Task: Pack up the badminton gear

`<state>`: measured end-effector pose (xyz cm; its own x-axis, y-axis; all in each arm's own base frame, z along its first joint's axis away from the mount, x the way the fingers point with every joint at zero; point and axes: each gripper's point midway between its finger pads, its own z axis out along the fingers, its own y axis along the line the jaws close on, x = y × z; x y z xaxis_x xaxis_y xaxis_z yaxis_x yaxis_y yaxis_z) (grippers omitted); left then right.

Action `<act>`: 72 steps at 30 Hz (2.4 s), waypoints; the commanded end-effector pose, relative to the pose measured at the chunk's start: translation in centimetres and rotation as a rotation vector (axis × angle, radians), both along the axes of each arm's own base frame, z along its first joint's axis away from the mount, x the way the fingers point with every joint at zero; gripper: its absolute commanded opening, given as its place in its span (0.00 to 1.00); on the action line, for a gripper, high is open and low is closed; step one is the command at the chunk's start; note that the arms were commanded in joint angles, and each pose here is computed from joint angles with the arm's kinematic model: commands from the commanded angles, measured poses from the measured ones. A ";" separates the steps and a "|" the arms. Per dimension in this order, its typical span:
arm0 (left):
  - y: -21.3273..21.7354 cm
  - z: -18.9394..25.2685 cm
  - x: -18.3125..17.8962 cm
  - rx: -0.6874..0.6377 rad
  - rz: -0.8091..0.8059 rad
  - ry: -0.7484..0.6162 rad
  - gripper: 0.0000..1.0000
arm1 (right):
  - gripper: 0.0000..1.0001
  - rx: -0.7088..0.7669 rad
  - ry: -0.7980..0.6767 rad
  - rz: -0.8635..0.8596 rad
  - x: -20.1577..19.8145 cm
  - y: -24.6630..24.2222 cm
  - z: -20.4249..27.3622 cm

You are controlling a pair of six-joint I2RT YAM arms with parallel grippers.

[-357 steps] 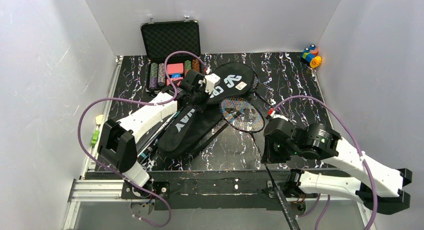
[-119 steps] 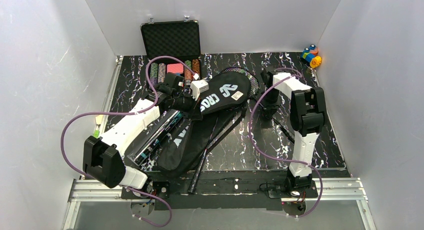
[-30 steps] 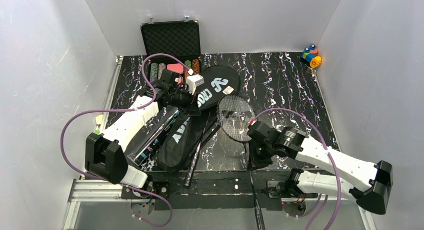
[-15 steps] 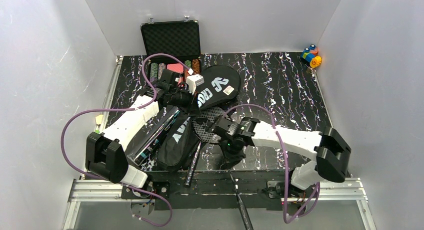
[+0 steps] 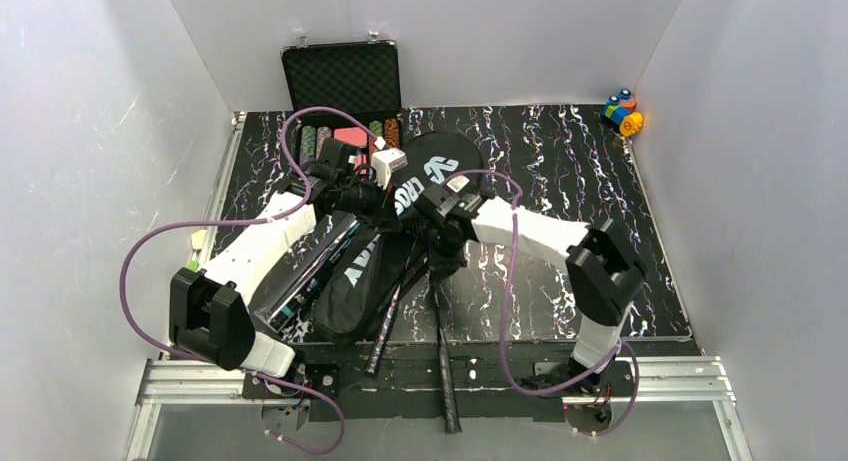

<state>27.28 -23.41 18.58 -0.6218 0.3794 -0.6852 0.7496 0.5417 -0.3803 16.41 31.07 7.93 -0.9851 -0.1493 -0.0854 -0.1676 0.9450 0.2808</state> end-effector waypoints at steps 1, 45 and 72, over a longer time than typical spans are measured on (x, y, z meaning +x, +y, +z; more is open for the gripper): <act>-0.2 2.1 -1.4 -0.050 -0.045 -0.037 0.00 | 0.01 0.129 -0.079 -0.009 5.1 4.3 2.3; -1.7 -2.4 -6.9 -0.031 -0.312 0.145 0.00 | 0.31 0.219 -0.151 -0.336 13.9 6.1 -0.2; -1.7 -2.3 -6.6 -0.025 -0.299 0.146 0.00 | 0.48 0.344 -0.091 -0.556 16.1 1.0 -2.0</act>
